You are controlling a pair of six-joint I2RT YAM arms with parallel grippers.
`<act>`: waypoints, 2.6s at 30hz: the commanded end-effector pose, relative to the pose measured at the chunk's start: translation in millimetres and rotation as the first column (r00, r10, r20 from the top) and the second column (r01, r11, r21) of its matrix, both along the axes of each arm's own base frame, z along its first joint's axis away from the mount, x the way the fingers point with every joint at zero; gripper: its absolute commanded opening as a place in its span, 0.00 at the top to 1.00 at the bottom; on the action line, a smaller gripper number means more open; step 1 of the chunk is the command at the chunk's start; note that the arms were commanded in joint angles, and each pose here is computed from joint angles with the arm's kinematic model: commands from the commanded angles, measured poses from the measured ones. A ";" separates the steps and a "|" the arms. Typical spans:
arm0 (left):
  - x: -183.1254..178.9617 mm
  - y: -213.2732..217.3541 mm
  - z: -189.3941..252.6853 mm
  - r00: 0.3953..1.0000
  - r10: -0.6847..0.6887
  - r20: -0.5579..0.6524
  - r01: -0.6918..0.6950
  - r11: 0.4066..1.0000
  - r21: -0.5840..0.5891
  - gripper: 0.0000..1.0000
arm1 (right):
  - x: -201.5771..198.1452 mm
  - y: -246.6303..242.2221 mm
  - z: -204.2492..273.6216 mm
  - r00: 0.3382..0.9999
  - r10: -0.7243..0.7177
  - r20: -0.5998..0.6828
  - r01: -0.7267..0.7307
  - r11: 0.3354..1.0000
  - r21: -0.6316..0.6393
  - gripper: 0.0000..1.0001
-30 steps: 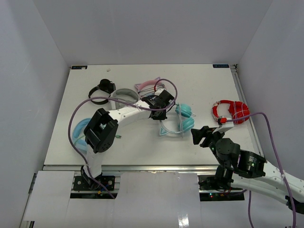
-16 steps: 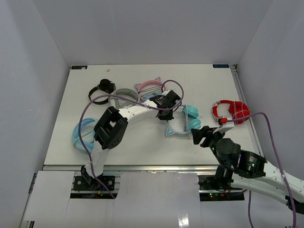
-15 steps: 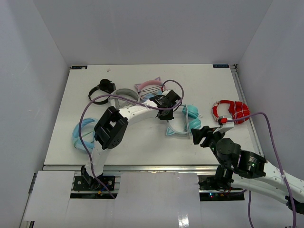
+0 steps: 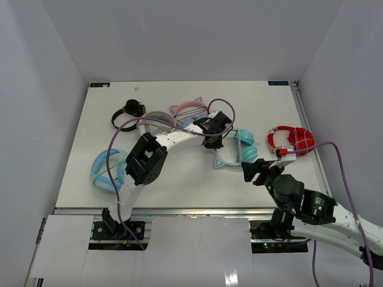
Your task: Wrap the headphones
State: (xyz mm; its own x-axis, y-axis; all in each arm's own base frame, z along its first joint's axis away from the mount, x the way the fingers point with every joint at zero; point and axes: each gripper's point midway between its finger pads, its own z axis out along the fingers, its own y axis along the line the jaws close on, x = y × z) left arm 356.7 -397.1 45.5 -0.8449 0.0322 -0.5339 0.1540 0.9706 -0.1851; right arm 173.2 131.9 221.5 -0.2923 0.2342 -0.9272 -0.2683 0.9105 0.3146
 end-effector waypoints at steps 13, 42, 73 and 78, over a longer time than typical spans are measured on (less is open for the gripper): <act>16.1 -25.0 23.8 0.999 -0.002 0.043 0.005 0.996 -0.084 0.80 | 2.0 -10.1 6.1 0.999 -0.048 0.013 0.047 0.998 0.038 0.33; 14.4 -6.4 53.2 0.995 0.017 0.099 -0.009 0.997 -0.075 0.26 | 3.0 -9.3 4.9 0.999 -0.052 0.011 0.052 0.998 0.022 0.33; -149.8 185.6 229.5 0.821 0.071 0.567 0.221 0.875 -0.430 0.02 | 17.4 26.8 17.9 1.000 -0.023 0.005 0.023 0.991 -0.128 0.10; -147.5 194.3 208.5 0.813 0.100 0.574 0.185 0.890 -0.417 0.02 | 18.1 34.4 11.3 1.000 -0.004 -0.004 0.003 0.989 -0.149 0.10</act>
